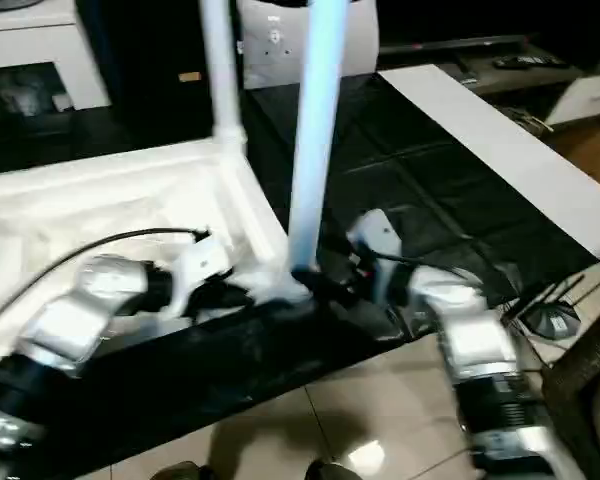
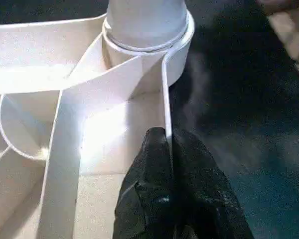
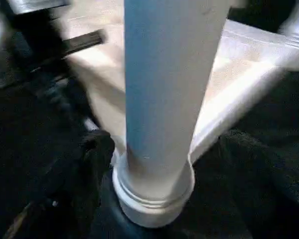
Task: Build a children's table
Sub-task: Rotate leg to tighten
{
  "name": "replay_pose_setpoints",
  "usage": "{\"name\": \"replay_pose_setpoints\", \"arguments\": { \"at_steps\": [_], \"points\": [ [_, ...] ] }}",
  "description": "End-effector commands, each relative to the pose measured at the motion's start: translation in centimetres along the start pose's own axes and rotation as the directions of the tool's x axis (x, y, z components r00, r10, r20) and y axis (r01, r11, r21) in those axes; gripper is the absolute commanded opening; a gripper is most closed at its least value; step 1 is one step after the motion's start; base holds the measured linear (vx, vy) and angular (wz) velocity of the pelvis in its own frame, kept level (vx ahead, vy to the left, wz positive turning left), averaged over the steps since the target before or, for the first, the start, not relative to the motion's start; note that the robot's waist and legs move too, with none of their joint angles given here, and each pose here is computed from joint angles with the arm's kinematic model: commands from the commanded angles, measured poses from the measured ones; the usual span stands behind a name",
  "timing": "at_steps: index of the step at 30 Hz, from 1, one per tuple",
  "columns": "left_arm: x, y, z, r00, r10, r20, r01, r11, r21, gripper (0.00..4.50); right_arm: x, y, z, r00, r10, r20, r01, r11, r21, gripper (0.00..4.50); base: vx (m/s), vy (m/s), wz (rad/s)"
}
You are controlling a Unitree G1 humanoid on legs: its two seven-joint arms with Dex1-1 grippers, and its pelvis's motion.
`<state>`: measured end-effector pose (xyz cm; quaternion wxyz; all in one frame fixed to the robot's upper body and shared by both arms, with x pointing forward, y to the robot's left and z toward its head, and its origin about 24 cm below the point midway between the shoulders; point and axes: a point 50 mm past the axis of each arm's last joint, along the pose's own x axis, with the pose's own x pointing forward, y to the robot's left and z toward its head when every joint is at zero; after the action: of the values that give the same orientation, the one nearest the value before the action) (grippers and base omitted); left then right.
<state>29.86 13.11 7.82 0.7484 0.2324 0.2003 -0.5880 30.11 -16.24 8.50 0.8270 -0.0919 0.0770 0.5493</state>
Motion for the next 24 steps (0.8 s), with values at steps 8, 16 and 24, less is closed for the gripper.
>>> {"name": "replay_pose_setpoints", "arguments": {
  "at_steps": [8,16,24],
  "points": [
    [-0.1,-0.9,0.6,0.965,-0.257,-0.059,0.264,0.943,0.203,0.00,-0.1,0.8,-0.2,0.930,0.357,-0.090,-0.360,0.933,-0.009,3.42,0.000,0.000,0.00],
    [-0.4,-1.2,0.8,0.937,-0.340,-0.077,0.348,0.904,0.249,0.00,0.5,1.4,0.2,0.853,0.514,-0.093,-0.515,0.857,0.017,2.77,0.000,0.000,0.00],
    [-0.6,-1.0,0.7,0.933,-0.351,-0.085,0.360,0.897,0.257,0.00,1.0,1.8,0.3,0.818,0.569,-0.083,-0.569,0.822,0.029,2.14,0.000,0.000,0.00]
  ]
}}
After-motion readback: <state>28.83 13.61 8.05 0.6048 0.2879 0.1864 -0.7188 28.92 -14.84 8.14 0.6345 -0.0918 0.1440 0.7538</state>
